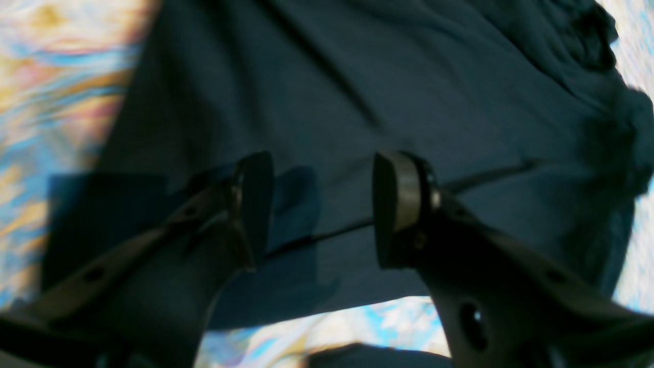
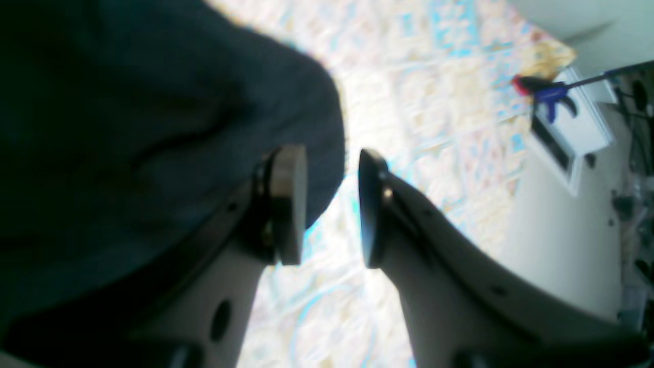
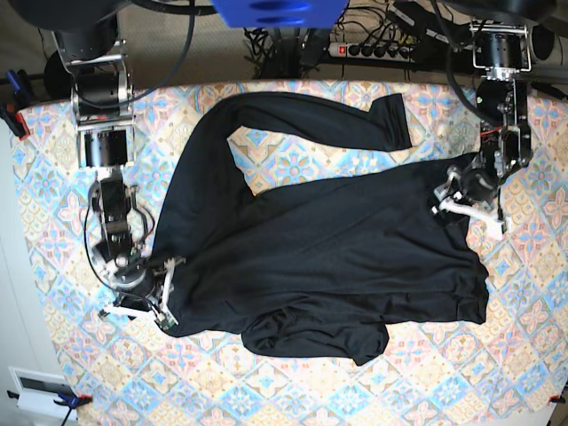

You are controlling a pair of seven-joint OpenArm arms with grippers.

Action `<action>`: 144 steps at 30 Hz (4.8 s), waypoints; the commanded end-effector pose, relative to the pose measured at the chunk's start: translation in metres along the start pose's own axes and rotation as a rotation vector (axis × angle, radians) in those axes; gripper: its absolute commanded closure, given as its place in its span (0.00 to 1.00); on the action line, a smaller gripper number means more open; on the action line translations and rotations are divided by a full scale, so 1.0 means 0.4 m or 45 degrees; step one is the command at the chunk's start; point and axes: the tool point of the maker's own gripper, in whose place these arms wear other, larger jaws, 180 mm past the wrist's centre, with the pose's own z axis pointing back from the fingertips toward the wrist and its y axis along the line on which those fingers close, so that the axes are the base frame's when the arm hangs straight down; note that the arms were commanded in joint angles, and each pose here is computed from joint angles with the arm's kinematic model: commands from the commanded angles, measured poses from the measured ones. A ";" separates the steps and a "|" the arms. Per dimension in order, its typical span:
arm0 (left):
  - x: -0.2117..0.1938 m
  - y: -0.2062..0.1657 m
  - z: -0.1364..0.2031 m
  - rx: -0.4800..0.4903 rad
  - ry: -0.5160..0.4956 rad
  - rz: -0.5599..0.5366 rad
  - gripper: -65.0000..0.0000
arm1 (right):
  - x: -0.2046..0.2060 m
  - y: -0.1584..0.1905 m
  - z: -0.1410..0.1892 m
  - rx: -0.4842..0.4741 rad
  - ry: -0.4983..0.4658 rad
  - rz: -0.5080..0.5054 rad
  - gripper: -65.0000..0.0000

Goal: Layout the t-shirt on the table in an organized manner, then fold the t-shirt properly

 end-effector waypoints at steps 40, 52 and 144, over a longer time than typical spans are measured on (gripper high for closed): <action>-0.019 -0.005 0.015 -0.022 0.030 -0.020 0.55 | -0.238 0.113 -0.015 0.346 0.158 -0.987 0.58; -0.014 -0.003 0.016 -0.020 0.021 -0.017 0.55 | -0.250 0.160 -0.014 0.379 0.182 -1.001 0.85; 0.139 0.106 -0.045 0.141 -0.075 0.114 0.28 | -0.556 0.078 0.255 0.076 0.350 -1.035 1.00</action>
